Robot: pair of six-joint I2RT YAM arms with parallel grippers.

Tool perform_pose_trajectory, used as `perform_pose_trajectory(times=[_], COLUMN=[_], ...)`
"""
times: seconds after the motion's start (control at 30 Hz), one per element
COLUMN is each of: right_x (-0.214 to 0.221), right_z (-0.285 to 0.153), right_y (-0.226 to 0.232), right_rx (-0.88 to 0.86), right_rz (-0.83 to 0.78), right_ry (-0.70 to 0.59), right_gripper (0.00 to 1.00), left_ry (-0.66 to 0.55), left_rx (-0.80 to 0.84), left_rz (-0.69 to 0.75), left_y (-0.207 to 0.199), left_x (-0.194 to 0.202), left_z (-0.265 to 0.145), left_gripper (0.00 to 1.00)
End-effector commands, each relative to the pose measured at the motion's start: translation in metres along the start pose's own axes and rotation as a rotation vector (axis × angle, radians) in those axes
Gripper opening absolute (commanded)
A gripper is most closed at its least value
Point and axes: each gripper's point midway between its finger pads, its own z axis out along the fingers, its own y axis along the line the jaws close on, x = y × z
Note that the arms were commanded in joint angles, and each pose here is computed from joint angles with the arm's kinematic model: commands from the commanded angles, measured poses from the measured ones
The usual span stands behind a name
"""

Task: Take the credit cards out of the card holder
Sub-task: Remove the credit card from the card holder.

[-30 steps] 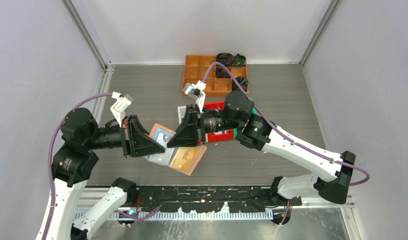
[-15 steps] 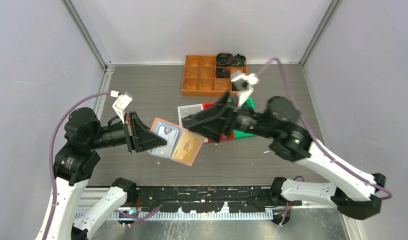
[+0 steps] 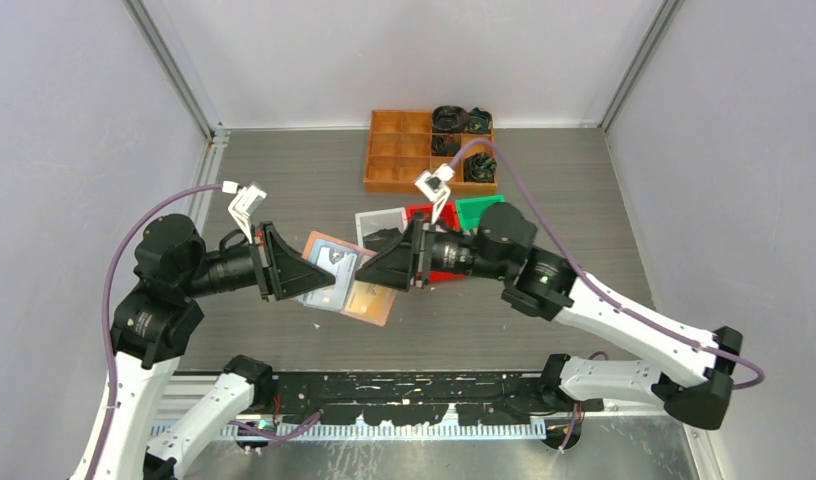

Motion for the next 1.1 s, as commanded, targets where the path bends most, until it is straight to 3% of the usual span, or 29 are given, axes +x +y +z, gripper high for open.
perform_pose_trajectory(times=[0.0,0.23,0.53,0.7,0.93,1.07], right_x=[0.001,0.012,0.006,-0.006,-0.008,-0.006], right_z=[0.004,0.016,0.023,0.024,0.022,0.014], right_y=[0.019,0.006,0.013,0.024,0.012,0.015], right_rx=[-0.113,-0.098,-0.159,-0.223,-0.186,-0.203], right_rz=[0.053,0.090,0.098,0.101,0.110,0.088], right_ry=[0.003,0.049,0.013,-0.048,-0.097,-0.106], right_gripper=[0.52,0.52,0.48,0.37,0.12,0.07], left_ry=[-0.042,-0.048,-0.041,-0.041,-0.020,-0.015], left_rx=[0.034,0.065,0.135,0.130,0.161,0.178], left_rz=[0.043,0.004,-0.018,-0.030,-0.034,-0.033], left_y=[-0.012,-0.017,-0.034,-0.030,-0.036,-0.039], left_x=[-0.011,-0.010,-0.014,-0.013,-0.011,-0.011], left_z=[-0.002,-0.001,-0.004,-0.002,-0.002,-0.003], left_gripper=[0.00,0.00,0.00,0.04,0.16,0.27])
